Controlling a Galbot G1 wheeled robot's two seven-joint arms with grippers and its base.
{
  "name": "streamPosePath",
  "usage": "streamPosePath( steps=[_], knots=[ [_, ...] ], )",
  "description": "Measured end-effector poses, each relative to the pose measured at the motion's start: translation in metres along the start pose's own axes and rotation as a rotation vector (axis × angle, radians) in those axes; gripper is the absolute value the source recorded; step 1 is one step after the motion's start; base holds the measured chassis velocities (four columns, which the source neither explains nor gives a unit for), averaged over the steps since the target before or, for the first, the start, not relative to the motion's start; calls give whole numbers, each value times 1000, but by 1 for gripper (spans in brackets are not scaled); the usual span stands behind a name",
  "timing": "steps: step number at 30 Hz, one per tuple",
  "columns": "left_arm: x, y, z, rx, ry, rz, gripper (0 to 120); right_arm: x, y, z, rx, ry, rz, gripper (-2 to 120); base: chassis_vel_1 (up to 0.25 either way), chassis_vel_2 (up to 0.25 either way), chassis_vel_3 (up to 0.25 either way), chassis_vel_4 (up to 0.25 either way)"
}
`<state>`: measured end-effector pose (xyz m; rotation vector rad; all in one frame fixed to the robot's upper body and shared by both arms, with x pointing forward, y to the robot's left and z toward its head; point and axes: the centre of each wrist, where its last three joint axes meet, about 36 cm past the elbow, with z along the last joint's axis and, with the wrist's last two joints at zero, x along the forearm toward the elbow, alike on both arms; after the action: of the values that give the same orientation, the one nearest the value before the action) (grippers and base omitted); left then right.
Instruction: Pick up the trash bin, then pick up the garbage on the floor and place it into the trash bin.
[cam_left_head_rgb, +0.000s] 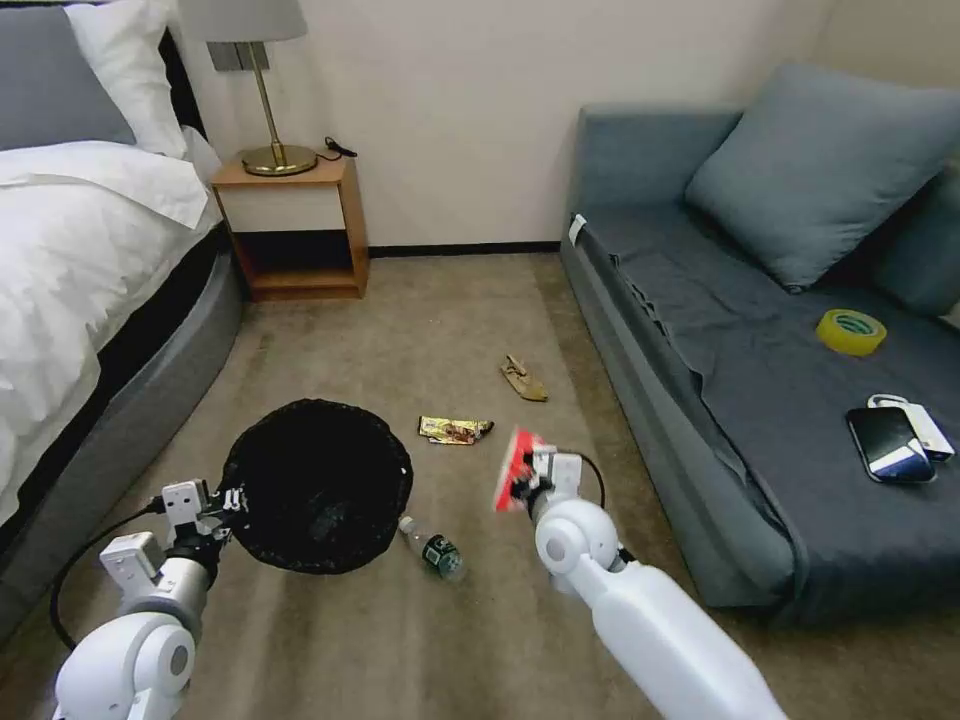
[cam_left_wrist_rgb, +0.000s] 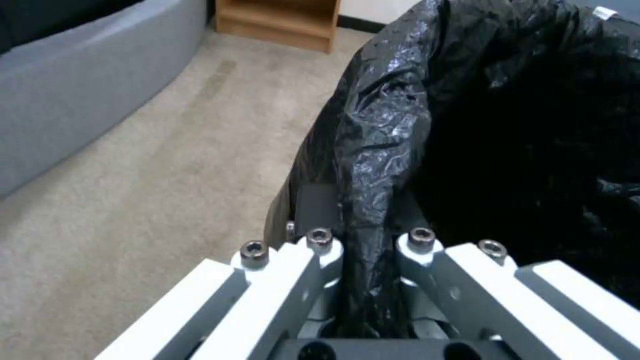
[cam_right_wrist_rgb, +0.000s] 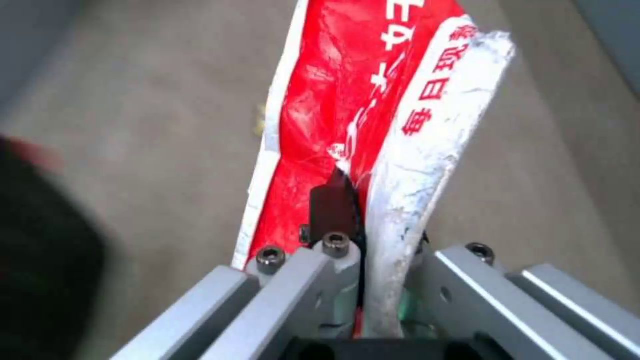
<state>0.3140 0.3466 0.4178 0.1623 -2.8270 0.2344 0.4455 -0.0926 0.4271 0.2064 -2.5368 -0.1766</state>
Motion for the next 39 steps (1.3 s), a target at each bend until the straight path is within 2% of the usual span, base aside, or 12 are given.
streamPosePath(
  steps=[1,2,5,11,14,16,19,26,30,32,33,39],
  knots=[
    [0,0,0,0,0,0,4,0,0,0,0,0,0,0,0,0,0,0],
    [0,-2,1,4,6,4,4,18,13,-22,14,-74,-64,0,0,0,0,0],
    [0,-5,4,10,17,13,4,42,37,-52,43,-174,-167,0,0,0,0,0],
    [-1,-9,6,23,31,25,4,69,72,-67,124,-246,-343,0,0,0,0,0],
    [0,-11,8,33,36,27,4,75,98,-54,202,-239,-452,0,0,0,0,0],
    [0,-11,8,35,37,27,4,74,104,-49,219,-234,-471,0,0,0,0,0],
    [1,-7,7,46,37,21,4,67,126,-22,297,-210,-518,0,0,0,0,0],
    [3,-1,5,67,32,22,4,51,140,13,390,-190,-510,0,0,0,0,0],
    [3,3,2,76,30,23,4,41,143,34,441,-170,-480,14,0,0,0,0],
    [3,3,2,76,30,23,4,41,143,36,445,-169,-478,16,0,0,0,0],
    [3,4,1,75,28,22,4,41,143,40,455,-167,-474,23,0,0,0,0],
    [3,5,0,72,25,11,4,42,144,40,467,-177,-471,45,0,0,0,0]
  ],
)
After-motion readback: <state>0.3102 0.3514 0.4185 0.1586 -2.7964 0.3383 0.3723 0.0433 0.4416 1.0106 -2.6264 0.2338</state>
